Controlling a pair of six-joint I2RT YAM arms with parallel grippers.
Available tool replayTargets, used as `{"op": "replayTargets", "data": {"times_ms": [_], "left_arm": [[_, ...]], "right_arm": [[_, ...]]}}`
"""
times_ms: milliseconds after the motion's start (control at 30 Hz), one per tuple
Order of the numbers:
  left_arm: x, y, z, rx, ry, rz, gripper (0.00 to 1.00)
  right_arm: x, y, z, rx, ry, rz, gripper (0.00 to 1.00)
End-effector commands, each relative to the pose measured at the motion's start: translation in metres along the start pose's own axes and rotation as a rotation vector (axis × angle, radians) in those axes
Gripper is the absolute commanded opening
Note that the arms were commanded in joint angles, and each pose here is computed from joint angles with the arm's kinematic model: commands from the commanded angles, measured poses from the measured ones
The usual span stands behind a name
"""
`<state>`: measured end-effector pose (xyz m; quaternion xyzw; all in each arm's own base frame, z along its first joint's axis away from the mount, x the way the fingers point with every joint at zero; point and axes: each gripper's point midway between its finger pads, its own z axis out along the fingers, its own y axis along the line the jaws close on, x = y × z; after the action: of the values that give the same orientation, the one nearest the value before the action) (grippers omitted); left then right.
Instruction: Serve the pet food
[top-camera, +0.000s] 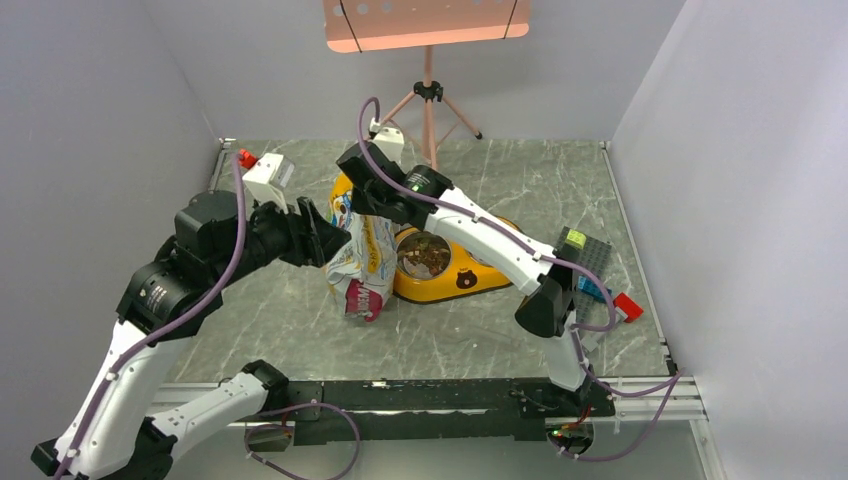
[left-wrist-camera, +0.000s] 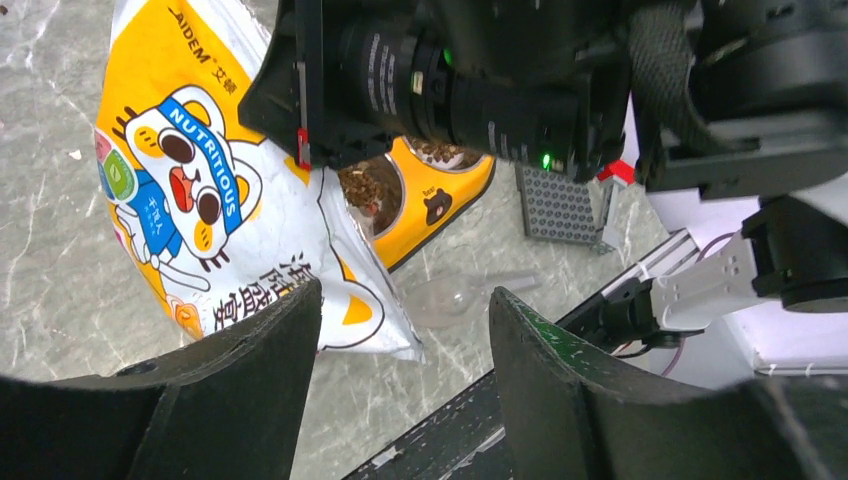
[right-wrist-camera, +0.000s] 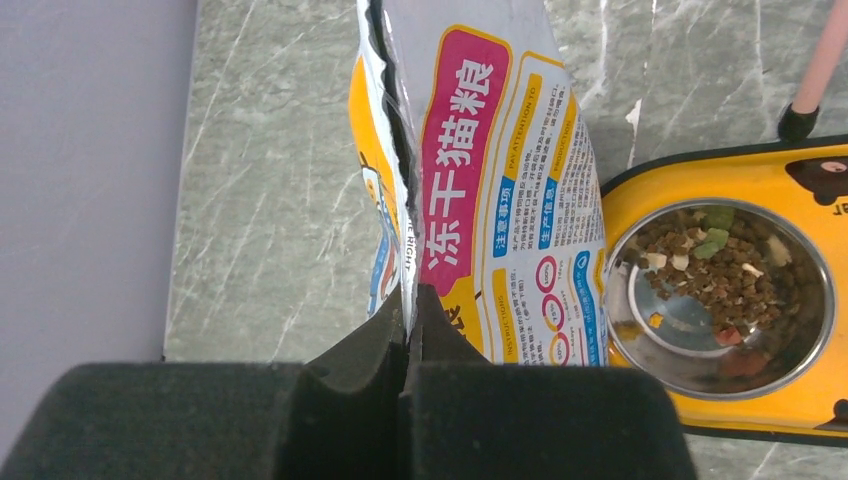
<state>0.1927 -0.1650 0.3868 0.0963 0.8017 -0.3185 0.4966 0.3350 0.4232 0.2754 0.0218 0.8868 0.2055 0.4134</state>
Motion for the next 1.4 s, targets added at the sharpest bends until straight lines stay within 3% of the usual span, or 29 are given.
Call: {"op": "replayTargets", "data": {"times_ms": [0,100,200,300,433,633,800,1000,1167,1367], "left_arm": [[-0.001,0.005,0.004,-0.049,-0.042,0.019,0.67],[0.01,0.01,0.011,-0.086,-0.017,0.021,0.67],[0.016,0.008,0.019,-0.093,-0.01,0.003,0.63],[0.016,0.027,0.016,-0.208,-0.042,-0.086,0.56],[-0.004,0.031,0.007,-0.244,-0.122,-0.148,0.65],[-0.02,0.042,0.013,-0.303,-0.043,-0.232,0.7],[-0.039,0.052,0.036,-0.292,-0.031,-0.263,0.71],[-0.054,0.068,0.072,-0.362,-0.016,-0.258,0.69],[-0.06,0.083,0.099,-0.423,0.018,-0.232,0.64],[-0.067,0.096,0.125,-0.458,0.024,-0.174,0.65]], "right_arm": [[-0.114,0.072,-0.08,-0.344,-0.256,0.278,0.0],[-0.112,0.075,-0.084,-0.362,-0.225,0.3,0.01],[-0.115,0.077,-0.087,-0.383,-0.229,0.291,0.09],[-0.115,0.077,-0.087,-0.395,-0.21,0.256,0.19],[-0.107,0.073,-0.091,-0.401,-0.186,0.165,0.33],[-0.095,0.057,-0.111,-0.421,-0.157,0.001,0.55],[-0.076,0.014,-0.115,-0.293,-0.094,-0.115,0.7],[-0.044,-0.012,-0.114,-0.227,0.002,-0.14,0.69],[-0.03,0.002,-0.112,-0.275,0.036,-0.18,0.67],[-0.024,0.01,-0.098,-0.269,0.034,-0.211,0.67]]}}
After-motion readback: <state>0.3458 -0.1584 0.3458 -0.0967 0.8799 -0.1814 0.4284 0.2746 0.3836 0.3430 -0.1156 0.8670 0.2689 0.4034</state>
